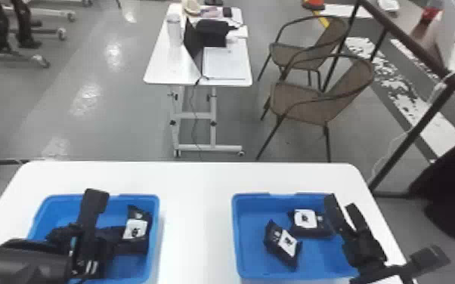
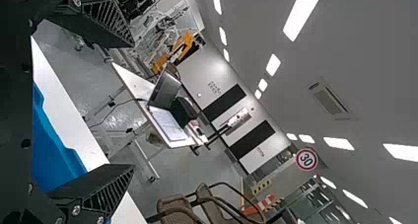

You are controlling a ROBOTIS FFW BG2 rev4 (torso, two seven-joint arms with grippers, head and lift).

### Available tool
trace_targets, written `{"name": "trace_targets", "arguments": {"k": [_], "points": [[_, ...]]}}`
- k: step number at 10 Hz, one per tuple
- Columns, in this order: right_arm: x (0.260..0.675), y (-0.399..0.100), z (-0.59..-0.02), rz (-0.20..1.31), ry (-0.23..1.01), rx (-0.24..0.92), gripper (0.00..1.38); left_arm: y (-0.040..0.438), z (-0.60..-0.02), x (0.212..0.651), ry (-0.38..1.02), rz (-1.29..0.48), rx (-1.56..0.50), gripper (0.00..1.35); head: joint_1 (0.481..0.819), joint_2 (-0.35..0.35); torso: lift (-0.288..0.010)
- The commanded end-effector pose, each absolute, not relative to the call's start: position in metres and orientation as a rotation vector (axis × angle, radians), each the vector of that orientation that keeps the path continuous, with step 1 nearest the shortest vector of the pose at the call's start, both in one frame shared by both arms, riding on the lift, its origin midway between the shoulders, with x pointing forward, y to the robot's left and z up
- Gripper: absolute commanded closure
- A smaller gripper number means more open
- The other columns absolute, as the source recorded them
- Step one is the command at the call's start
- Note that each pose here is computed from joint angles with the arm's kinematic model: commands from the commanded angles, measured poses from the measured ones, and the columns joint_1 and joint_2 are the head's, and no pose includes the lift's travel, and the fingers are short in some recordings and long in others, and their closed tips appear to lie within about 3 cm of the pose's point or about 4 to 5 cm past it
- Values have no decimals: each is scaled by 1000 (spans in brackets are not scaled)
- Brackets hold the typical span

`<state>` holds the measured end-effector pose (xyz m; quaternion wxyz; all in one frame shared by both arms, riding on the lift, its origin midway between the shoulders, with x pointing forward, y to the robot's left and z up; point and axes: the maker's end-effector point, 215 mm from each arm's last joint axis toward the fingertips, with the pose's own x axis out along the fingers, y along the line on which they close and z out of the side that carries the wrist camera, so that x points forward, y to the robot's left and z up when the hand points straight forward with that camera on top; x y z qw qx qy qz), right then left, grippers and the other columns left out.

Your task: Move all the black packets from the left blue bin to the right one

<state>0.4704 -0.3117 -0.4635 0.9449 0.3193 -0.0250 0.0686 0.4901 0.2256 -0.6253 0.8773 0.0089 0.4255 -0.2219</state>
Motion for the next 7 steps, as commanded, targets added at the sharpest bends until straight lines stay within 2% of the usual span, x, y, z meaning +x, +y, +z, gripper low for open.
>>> {"name": "trace_targets", "arguments": {"k": [1,2,4,5,6,7], "points": [[470,-311,-465,141,-49,653,148,226,-628,487,900,-459,3,622,695,-97,0],[470,-311,-464,141,-50,652,148,230,-628,486,896,-453,-2,845,695,-101,0],[470,-310,-465,143,-46,655,148,230,-621,486,882,-488,-18,998,695,-96,0],[470,-310,-465,143,-46,655,148,231,-621,484,900,-500,-2,1024,695,-97,0],[471,-310,-465,143,-45,656,148,231,-623,480,915,-510,9,1144,695,-96,0],[471,-309,-465,147,-45,657,148,228,-622,479,918,-535,21,1165,695,-95,0]]}}
